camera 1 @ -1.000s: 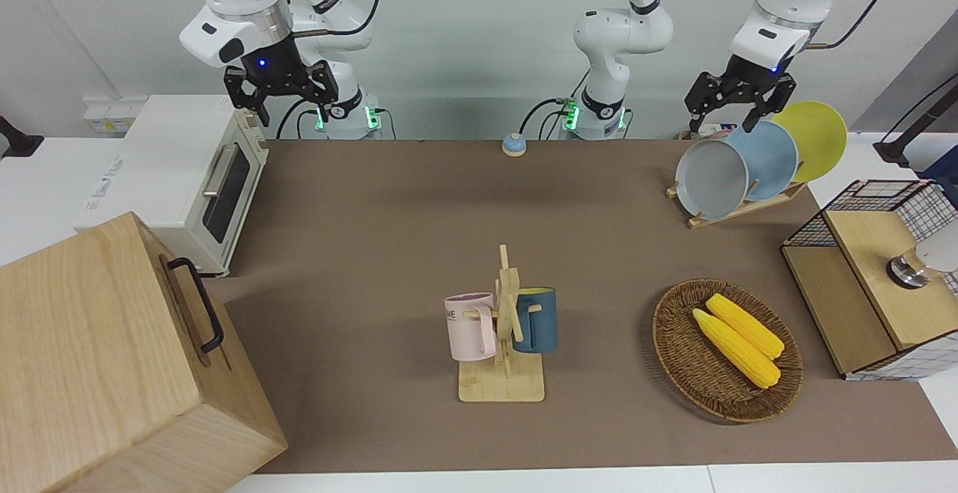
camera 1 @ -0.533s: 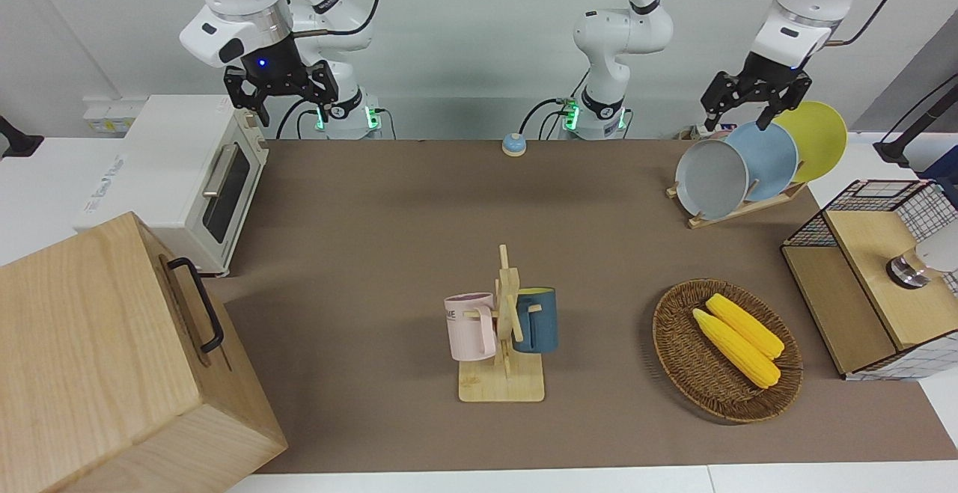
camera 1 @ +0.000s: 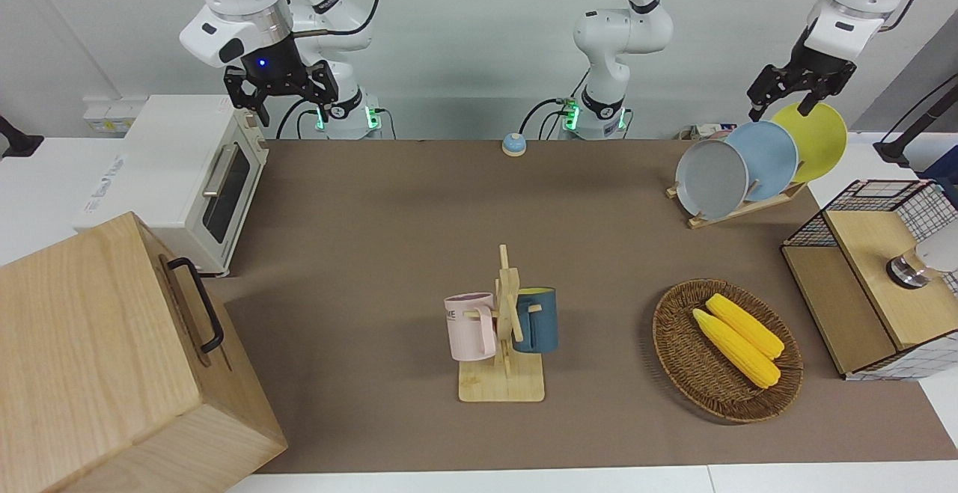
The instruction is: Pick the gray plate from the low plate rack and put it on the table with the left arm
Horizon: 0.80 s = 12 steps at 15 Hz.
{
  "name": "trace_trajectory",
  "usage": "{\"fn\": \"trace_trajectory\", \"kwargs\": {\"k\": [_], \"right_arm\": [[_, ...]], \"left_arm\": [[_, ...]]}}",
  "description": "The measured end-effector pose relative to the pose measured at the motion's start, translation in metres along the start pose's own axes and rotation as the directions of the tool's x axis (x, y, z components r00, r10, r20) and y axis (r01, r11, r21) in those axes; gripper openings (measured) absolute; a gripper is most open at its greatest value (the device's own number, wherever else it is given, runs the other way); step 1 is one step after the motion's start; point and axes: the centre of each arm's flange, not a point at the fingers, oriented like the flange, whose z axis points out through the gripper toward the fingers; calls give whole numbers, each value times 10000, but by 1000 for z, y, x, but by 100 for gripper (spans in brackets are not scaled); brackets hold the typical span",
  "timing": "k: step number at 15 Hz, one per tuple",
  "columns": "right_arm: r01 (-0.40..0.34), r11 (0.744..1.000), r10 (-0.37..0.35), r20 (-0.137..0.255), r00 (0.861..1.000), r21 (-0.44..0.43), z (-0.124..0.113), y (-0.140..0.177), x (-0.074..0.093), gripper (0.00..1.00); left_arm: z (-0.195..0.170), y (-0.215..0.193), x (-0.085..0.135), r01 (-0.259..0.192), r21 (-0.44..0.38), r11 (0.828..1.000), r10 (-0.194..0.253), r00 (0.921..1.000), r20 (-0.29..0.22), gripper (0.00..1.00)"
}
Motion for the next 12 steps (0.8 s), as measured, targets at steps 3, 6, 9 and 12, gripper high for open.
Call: {"fn": "trace_trajectory", "kwargs": {"k": [3,6,9,12], "right_arm": [[0,10000,0,0,10000,0,0,0,0,99],[0,10000,0,0,10000,0,0,0,0,99],[0,10000,0,0,10000,0,0,0,0,99],[0,10000,0,0,10000,0,0,0,0,99]], "left_arm": [[18,-13,0,213,-22,9998,-212,9996,181,100],[40,-20,-3,223,229,9995,-227,9996,166,100],[82,-19,-20,64,263,9996,-64,10000,-6,100],[121,-24,-37,70,301,9995,-66,9999,-131,100]]}}
